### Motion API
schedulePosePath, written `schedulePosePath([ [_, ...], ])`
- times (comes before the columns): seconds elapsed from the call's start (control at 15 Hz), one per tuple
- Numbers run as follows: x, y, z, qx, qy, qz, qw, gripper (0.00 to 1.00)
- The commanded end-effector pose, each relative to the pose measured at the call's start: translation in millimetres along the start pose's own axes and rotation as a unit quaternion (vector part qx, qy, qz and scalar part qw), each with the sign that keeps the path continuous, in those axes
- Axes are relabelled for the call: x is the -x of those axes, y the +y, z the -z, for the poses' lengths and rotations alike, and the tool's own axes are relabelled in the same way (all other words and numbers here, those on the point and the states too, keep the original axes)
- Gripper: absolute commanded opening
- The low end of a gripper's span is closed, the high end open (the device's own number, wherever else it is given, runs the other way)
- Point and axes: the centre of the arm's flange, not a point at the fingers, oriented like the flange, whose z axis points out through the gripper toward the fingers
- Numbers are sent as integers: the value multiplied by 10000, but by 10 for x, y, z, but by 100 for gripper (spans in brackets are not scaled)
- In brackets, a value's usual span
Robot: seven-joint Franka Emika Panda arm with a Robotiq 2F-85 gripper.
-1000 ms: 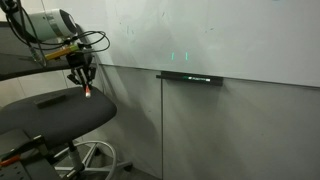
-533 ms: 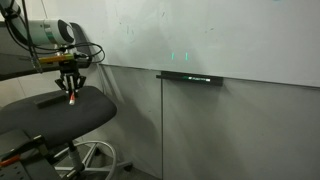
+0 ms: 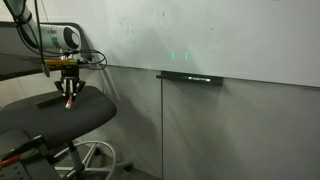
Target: Use the marker to write on the whiteboard
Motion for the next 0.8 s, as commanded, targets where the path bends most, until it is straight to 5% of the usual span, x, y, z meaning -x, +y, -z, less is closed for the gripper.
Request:
schedulePosePath([
  [0.0, -129, 150, 3, -43, -243, -236, 9994, 59],
  [0.07, -129, 228, -20, 184, -258, -553, 9980, 66],
  [0.13, -38, 159, -62, 16, -172, -242, 9996, 75],
  [0.2, -42, 212, -81, 30, -184, -298, 9994, 57],
  [0.4, -42, 205, -106, 27, -205, -285, 9994, 76],
  [0.73, -43, 191, -104, 29, -204, -274, 9994, 75],
])
